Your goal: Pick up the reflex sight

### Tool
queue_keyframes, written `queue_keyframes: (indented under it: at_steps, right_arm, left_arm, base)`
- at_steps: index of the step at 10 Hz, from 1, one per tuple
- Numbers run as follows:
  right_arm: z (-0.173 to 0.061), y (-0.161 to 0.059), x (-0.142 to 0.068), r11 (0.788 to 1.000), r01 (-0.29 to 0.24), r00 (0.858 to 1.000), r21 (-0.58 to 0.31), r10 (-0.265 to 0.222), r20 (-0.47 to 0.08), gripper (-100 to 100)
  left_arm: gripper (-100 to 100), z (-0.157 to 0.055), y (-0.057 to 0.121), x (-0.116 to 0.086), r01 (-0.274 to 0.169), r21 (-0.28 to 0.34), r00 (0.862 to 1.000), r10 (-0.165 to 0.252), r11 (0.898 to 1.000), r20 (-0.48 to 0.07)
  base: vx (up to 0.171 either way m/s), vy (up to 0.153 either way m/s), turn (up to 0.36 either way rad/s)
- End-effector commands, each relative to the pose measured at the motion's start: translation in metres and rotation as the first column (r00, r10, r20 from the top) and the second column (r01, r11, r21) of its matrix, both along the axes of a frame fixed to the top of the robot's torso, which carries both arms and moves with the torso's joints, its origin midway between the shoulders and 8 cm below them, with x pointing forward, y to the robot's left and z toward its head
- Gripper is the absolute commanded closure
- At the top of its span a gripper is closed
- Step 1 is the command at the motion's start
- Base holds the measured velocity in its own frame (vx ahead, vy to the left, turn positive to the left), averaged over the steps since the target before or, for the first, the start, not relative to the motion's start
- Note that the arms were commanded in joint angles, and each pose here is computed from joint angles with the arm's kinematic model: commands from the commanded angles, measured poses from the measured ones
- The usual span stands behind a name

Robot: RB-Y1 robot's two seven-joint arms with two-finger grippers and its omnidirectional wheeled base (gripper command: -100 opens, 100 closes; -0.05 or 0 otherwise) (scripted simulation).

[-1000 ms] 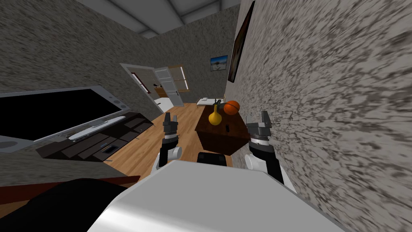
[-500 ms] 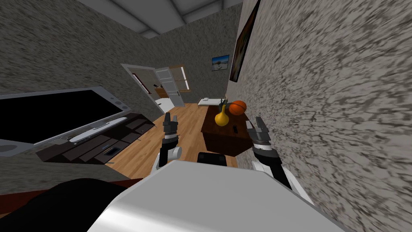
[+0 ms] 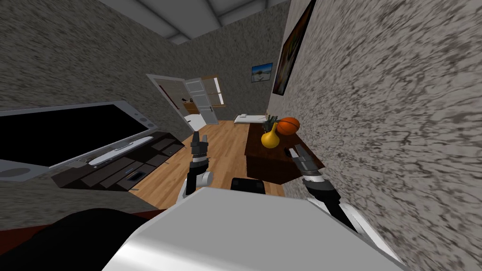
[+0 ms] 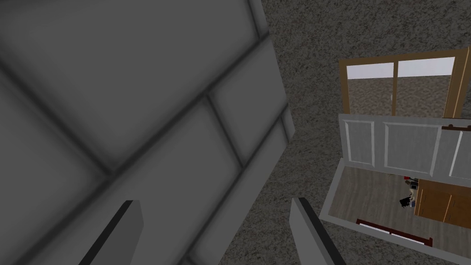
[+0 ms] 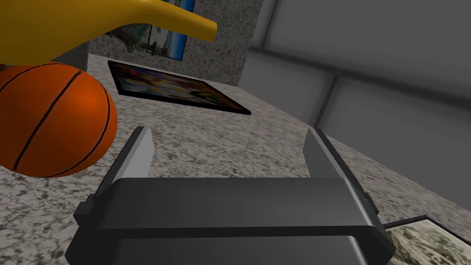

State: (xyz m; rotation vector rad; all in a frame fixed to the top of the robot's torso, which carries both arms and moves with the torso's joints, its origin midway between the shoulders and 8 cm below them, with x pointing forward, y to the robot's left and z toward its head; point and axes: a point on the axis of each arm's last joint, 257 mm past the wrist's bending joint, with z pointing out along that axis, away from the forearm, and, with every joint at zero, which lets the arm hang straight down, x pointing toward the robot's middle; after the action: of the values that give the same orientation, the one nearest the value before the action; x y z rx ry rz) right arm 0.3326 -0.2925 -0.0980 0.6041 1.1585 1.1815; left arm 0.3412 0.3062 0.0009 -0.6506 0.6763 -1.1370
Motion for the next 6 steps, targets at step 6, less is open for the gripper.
queue_keyframes:
  at_steps: [6]
  right_arm:
    - [-0.09, -0.044, -0.032, 0.976, -0.072, 0.966, -0.207, 0.017, -0.256, -100]
  left_arm:
    - [0, 0.0, 0.0, 0.0, 0.0, 0.0, 1.0, 0.0, 1.0, 0.0]
  base:
    - [0.032, 0.186, 0.04]
